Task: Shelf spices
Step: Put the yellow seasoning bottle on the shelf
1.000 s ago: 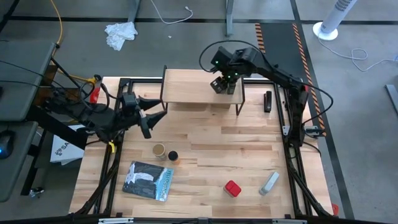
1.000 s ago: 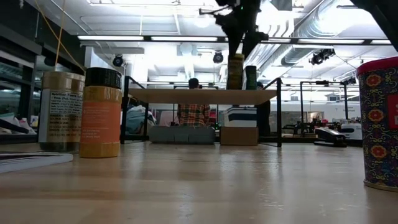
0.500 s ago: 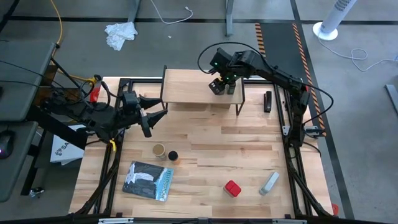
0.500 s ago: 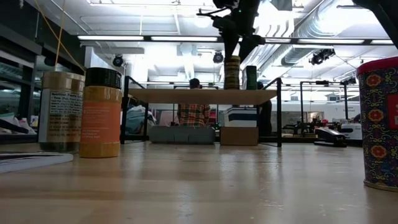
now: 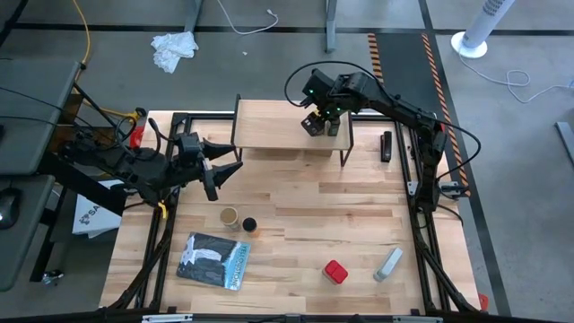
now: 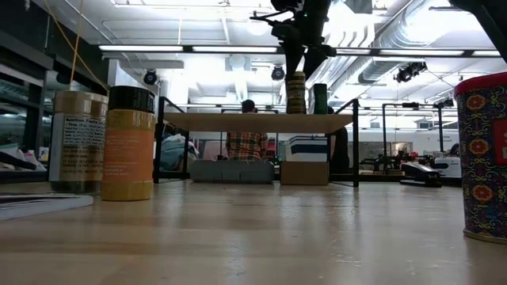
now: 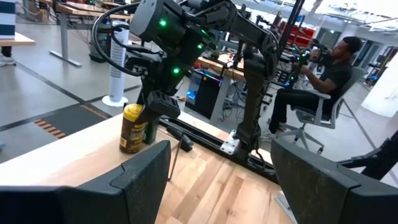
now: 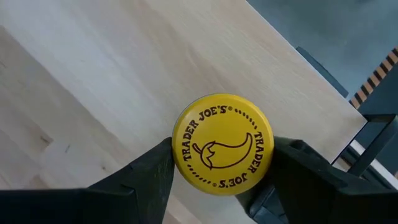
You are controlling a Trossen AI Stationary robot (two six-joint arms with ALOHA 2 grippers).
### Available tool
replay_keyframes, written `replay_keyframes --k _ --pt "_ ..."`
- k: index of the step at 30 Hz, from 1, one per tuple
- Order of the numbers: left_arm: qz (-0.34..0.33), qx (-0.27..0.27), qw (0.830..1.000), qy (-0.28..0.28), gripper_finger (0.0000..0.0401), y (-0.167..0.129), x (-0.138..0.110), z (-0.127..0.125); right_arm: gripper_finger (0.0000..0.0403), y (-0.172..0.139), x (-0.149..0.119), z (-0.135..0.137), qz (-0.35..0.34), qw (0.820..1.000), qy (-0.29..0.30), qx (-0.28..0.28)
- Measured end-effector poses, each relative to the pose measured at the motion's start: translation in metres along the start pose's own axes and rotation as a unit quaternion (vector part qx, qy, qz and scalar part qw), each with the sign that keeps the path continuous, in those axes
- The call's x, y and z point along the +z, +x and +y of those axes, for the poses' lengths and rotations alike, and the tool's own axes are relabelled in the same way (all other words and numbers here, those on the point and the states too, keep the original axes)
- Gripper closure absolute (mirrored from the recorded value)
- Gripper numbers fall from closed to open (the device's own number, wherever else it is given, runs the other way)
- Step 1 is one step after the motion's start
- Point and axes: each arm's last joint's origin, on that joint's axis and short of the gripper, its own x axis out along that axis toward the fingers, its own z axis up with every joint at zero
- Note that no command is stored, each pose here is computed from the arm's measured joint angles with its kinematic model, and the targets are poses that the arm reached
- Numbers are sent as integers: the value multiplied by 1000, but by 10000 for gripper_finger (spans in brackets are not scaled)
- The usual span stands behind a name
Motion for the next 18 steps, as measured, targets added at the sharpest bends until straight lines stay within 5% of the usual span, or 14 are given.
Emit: replay_keyframes --k 18 --pt "1 -1 1000 9 128 0 0 0 162 -1 0 -1 -4 1000 -27 -10"
